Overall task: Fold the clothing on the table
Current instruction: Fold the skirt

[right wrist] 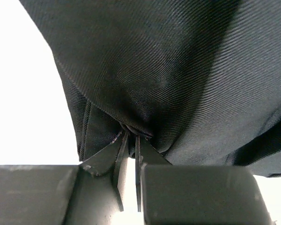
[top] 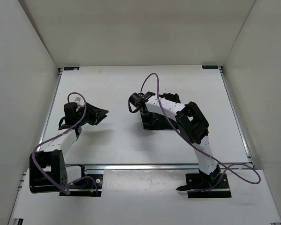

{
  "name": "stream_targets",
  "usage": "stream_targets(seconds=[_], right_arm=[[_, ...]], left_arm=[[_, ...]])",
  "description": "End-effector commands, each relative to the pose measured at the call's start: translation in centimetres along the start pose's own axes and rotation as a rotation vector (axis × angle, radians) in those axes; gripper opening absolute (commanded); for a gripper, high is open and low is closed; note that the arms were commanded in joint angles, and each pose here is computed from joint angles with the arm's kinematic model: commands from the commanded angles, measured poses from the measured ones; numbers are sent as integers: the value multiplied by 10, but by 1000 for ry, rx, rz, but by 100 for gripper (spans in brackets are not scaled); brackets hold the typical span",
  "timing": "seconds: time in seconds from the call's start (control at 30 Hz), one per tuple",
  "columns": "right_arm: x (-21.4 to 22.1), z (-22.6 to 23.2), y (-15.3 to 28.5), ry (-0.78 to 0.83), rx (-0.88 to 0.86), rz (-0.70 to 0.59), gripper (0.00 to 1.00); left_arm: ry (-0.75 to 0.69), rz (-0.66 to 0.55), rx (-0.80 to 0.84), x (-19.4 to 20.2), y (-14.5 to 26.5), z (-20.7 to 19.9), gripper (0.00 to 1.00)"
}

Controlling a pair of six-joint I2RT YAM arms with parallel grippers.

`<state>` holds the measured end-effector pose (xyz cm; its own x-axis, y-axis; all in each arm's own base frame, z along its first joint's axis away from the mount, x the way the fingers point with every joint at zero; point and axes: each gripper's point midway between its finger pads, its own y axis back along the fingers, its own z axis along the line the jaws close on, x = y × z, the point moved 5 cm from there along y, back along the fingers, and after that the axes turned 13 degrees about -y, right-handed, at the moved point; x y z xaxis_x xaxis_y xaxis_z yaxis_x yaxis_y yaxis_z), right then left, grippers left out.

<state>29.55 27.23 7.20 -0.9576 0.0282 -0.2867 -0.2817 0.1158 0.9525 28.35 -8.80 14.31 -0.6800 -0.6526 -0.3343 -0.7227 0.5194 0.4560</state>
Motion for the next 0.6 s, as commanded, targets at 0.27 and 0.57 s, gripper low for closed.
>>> stream_targets(seconds=[0.27, 0.57], right_arm=[[-18, 34, 49, 81, -112, -118, 46], [-27, 2, 146, 22, -345, -247, 50]], left_arm=[[-44, -126, 37, -15, 25, -22, 38], [-31, -138, 40, -13, 27, -22, 37]])
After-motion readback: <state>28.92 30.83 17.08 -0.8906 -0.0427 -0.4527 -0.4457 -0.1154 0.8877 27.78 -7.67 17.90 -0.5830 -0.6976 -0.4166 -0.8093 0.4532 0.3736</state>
